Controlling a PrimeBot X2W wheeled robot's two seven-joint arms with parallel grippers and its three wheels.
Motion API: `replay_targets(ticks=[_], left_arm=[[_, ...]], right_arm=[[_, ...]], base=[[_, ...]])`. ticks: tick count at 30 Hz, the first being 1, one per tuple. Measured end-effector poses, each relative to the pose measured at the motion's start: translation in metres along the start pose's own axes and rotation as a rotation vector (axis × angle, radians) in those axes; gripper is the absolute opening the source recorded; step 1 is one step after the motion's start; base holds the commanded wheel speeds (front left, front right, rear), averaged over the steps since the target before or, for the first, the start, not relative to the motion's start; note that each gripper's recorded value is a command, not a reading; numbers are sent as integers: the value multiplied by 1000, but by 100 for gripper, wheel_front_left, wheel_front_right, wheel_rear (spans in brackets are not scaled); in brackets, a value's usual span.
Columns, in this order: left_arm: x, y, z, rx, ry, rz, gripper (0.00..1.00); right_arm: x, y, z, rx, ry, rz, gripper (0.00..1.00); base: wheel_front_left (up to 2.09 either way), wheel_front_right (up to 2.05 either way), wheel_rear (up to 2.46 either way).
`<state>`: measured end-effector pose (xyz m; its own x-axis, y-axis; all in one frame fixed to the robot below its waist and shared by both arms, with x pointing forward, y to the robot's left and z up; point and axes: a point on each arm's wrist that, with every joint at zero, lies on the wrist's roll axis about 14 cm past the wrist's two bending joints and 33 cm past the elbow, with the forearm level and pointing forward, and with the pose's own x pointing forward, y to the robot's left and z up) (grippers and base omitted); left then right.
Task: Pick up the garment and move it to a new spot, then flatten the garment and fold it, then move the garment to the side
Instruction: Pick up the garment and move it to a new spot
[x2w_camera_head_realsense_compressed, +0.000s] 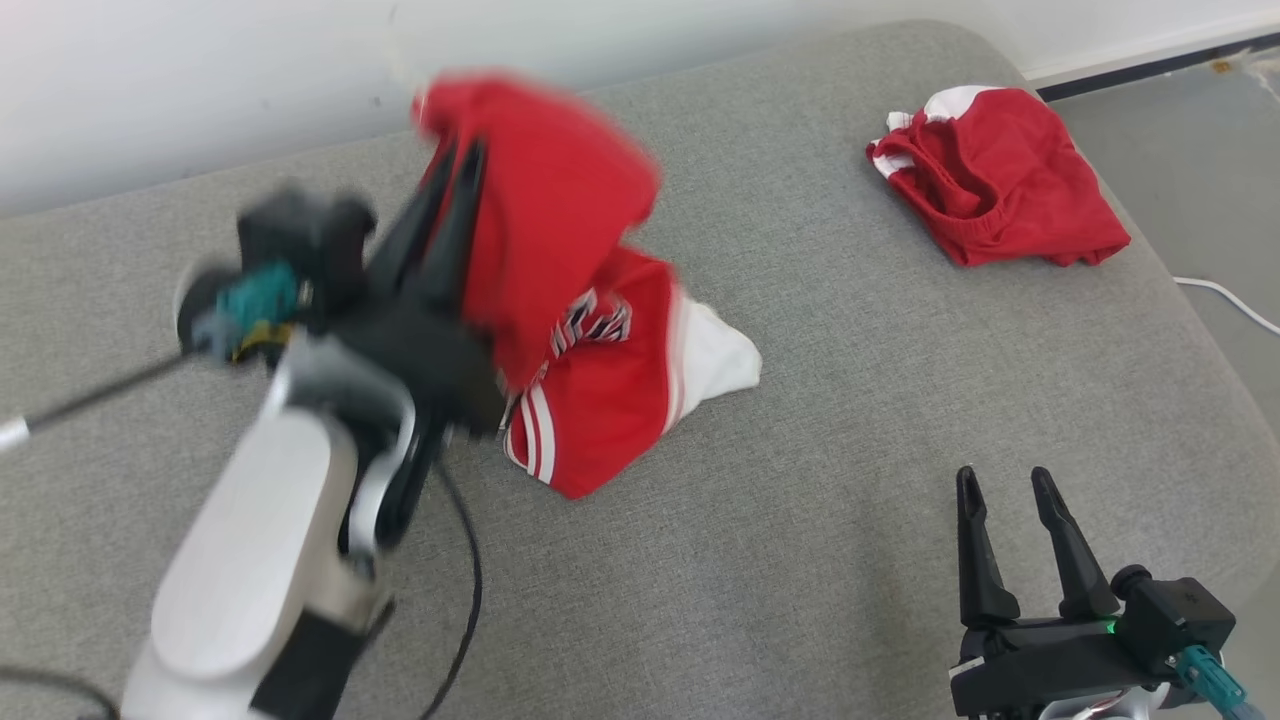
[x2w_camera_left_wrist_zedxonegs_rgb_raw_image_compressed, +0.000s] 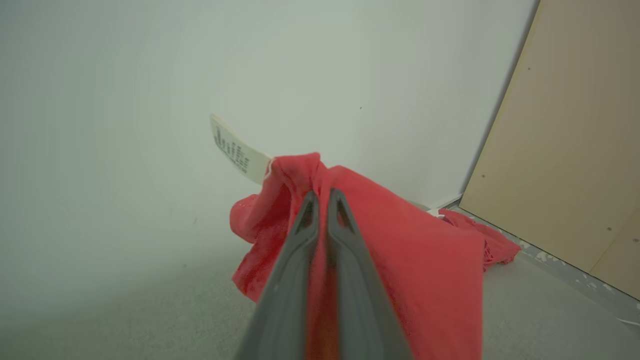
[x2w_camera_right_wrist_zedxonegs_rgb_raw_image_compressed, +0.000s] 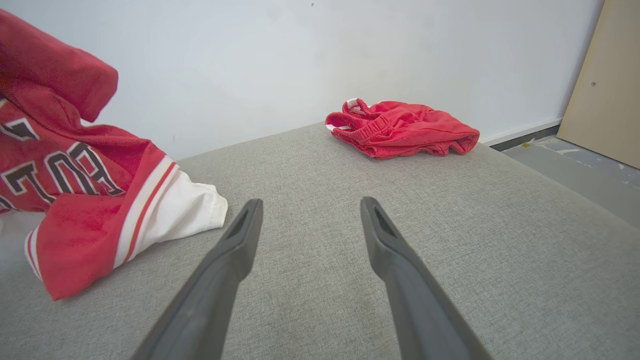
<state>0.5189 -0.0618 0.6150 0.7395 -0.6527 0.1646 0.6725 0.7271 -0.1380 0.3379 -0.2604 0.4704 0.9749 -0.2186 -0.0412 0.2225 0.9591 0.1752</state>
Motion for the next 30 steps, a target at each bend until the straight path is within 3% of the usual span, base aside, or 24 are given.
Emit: replay_targets(ticks=[7, 8, 9, 11, 12, 22, 30], left_arm=[[-54, 28, -99, -65, 228, 107, 0], [-58, 27, -104, -73, 234, 112, 38], [-62, 26, -108, -77, 243, 114, 59], [-69, 25, -115, -84, 257, 118, 78], [-72, 24, -118, -84, 262, 116, 100], [-79, 30, -53, -8, 35, 153, 100], [-126, 61, -16, 94, -51, 277, 100]], right_arm=[[3, 4, 3, -2, -8, 12, 100], [4, 5, 3, -2, -9, 16, 100], [4, 6, 3, -3, -10, 20, 100], [6, 10, 3, -2, -11, 31, 100], [6, 12, 3, -4, -12, 37, 100], [8, 28, 13, -12, -45, 93, 100], [10, 53, 19, -4, -57, 172, 100]], base=[[0, 0, 0], [0, 0, 0], [0, 0, 0], [0, 0, 0], [0, 0, 0], [0, 0, 0], [0, 0, 0]])
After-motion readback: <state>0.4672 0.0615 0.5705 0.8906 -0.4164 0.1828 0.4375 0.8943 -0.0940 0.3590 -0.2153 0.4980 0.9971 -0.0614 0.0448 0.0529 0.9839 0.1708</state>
